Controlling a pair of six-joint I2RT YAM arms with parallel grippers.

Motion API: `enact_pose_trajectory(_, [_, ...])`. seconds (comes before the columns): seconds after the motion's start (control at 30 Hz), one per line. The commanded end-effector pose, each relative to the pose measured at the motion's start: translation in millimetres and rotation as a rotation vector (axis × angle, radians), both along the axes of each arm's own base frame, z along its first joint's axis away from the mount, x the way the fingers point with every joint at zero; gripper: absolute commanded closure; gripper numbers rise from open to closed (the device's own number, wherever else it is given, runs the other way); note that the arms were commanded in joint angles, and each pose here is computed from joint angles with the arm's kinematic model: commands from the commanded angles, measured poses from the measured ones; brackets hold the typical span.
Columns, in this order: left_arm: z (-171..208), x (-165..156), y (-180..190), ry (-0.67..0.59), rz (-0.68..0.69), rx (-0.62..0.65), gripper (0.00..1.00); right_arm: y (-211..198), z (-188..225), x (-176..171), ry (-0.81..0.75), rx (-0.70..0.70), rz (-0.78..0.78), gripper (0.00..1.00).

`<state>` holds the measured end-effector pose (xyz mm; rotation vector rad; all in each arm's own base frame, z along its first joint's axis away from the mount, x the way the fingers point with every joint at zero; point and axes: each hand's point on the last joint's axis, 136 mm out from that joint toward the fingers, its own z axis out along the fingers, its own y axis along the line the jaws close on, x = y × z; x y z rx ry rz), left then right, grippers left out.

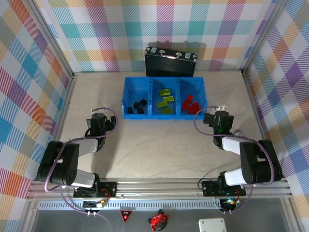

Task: Sort the legos into containers by color
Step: Reset both arms

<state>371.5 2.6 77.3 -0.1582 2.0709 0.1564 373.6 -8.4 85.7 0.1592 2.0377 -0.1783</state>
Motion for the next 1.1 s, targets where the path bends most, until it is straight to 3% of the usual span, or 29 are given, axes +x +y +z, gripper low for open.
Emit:
enact_pose_trajectory(0.0, [23.6,20.7,-12.1,-0.15,-0.063,-0.015,0.0,21.8,21.7,20.3,-0.141,0.014,0.137,0.01])
enact_pose_trajectory(0.33, [3.9,28.0,-22.9,-0.114,-0.164,-0.066,0.0,33.4,12.2,18.0,-0.176,0.042,0.242,0.01])
enact_pose_trajectory(0.57, [4.7,28.1,-21.8,-0.119,-0.16,-0.067,0.0,14.6,7.1,21.4,-0.122,0.069,0.134,0.01])
enact_pose_trajectory(1.07, [4.8,28.5,-22.3,-0.118,-0.162,-0.07,0.0,18.8,6.5,22.1,-0.117,0.079,0.175,0.01])
